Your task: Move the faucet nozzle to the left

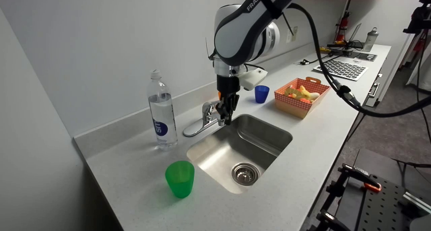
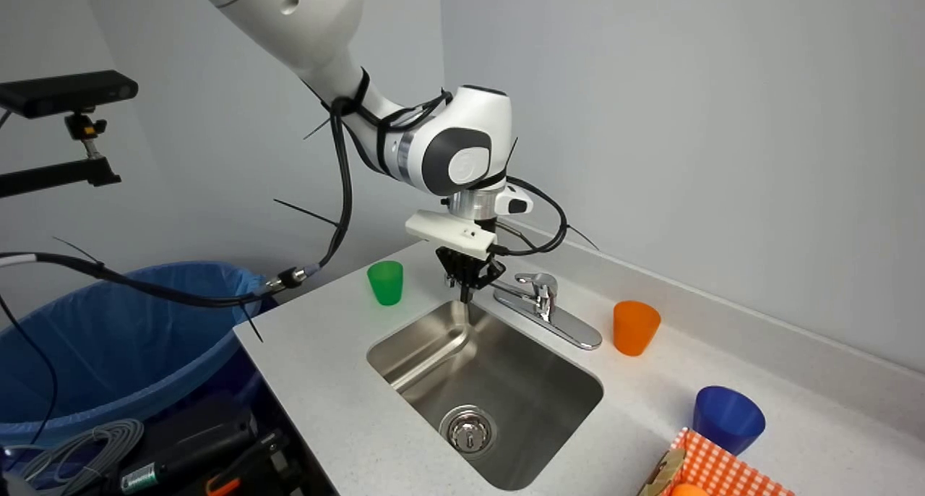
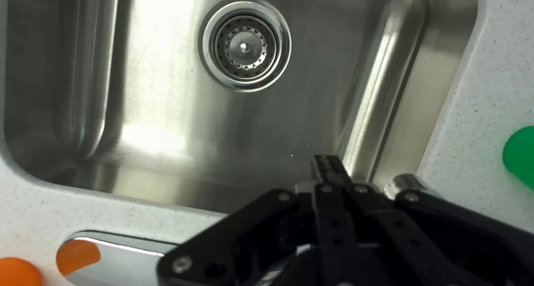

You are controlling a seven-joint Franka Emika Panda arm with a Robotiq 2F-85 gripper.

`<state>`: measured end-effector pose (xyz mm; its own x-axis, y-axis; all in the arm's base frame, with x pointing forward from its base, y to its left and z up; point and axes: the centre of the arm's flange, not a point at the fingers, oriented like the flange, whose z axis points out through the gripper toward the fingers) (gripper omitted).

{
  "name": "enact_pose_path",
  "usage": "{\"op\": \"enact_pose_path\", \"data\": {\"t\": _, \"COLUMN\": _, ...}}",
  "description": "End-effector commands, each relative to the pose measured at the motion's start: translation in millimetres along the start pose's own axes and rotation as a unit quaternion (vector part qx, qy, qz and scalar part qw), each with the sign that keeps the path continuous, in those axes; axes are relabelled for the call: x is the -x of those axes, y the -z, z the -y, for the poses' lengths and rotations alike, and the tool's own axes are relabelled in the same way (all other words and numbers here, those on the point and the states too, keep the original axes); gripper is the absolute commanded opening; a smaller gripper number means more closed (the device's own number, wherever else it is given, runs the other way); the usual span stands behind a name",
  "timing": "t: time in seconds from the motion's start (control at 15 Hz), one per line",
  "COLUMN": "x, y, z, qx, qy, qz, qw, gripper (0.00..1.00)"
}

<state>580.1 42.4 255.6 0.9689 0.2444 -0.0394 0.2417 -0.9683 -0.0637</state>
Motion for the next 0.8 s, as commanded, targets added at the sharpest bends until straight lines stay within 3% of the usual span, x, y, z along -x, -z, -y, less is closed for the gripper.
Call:
{"op": "enact_pose_path", "data": {"t": 0.0, "x": -23, "y": -1, "z": 22, "qx": 0.007, "qy": 0.006, "qz": -0.015, "qw": 0.9998, "gripper": 0.00}}
{"op": "enact_pose_path", "data": {"t": 0.4, "x": -36, "y": -3, "z": 35, "qx": 0.011, "qy": 0.011, "qz": -0.018, "qw": 0.9997, "gripper": 0.00}}
{"op": "enact_pose_path", "data": {"t": 0.73, "x": -28, "y": 1, "z": 23, "qx": 0.005, "qy": 0.009, "qz": -0.015, "qw": 0.9998, "gripper": 0.00}}
